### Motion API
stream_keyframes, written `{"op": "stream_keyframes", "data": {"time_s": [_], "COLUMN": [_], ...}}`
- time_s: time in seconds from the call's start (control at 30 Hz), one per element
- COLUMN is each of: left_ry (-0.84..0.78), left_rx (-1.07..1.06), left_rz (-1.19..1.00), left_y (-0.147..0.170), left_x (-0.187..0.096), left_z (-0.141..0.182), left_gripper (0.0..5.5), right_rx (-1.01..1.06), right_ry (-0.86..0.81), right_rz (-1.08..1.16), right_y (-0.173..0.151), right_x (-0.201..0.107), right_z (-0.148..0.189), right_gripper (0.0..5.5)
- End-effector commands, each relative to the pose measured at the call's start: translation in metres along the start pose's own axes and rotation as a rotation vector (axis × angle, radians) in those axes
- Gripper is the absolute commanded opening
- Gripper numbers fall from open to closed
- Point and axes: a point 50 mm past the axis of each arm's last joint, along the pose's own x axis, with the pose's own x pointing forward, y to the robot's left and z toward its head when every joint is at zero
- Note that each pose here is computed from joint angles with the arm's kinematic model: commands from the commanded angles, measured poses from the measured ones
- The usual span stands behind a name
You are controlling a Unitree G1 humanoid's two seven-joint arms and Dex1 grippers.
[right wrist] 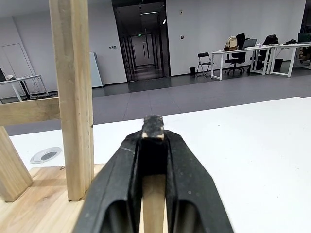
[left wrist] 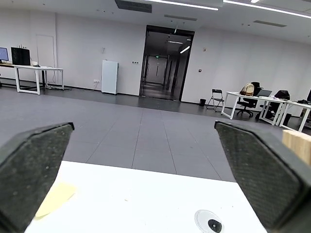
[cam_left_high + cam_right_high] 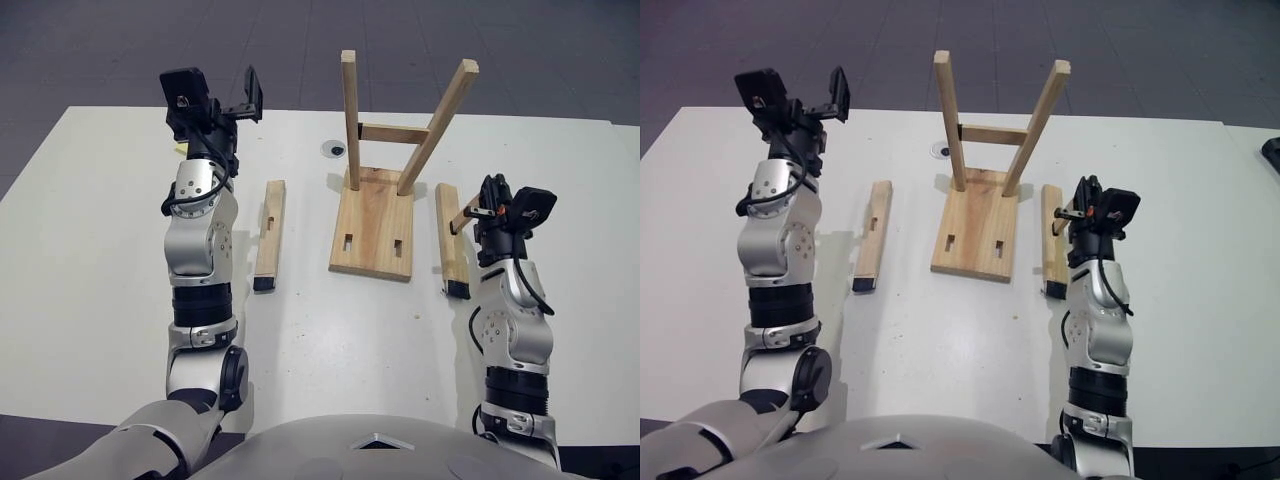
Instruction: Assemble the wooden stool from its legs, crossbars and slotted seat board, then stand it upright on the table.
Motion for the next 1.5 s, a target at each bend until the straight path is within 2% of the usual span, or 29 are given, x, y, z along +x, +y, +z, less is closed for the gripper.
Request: {"op": "stream_keyframes", "data": {"time_s": [0.03,0.37,0.53,0.9,0.93,1.27,1.37,1.5], "left_ry": [-0.007,-0.009,0.01,-0.008,-0.01,-0.023,-0.025,-0.028], "left_rx": [0.016,0.028,0.038,0.028,0.028,0.017,0.017,0.021], "left_rz": [0.005,0.004,0.013,0.015,0.016,0.033,0.036,0.037], "left_y": [0.0,-0.003,0.001,-0.004,-0.004,-0.004,-0.003,-0.001], "left_x": [-0.002,-0.006,-0.009,-0.004,-0.003,0.001,0.001,0.001], "left_z": [0.001,0.002,0.0,0.003,0.003,0.002,0.002,0.003], "left_gripper": [5.4,5.4,5.4,5.4,5.4,5.4,5.4,5.4], "right_rx": [-0.013,-0.077,-0.098,-0.087,-0.088,-0.079,-0.083,-0.098], "right_ry": [0.238,0.514,0.644,0.564,0.557,0.476,0.391,0.231], "right_rz": [-0.046,-0.057,-0.079,-0.078,-0.079,-0.058,-0.053,-0.031], "right_y": [-0.009,-0.018,-0.027,-0.026,-0.026,-0.019,-0.019,-0.016], "right_x": [-0.027,-0.069,-0.087,-0.064,-0.062,-0.04,-0.03,-0.012], "right_z": [-0.051,-0.11,-0.125,-0.112,-0.111,-0.095,-0.075,-0.029], "right_gripper": [0.42,0.42,0.42,0.42,0.79,2.35,2.82,3.34]}}
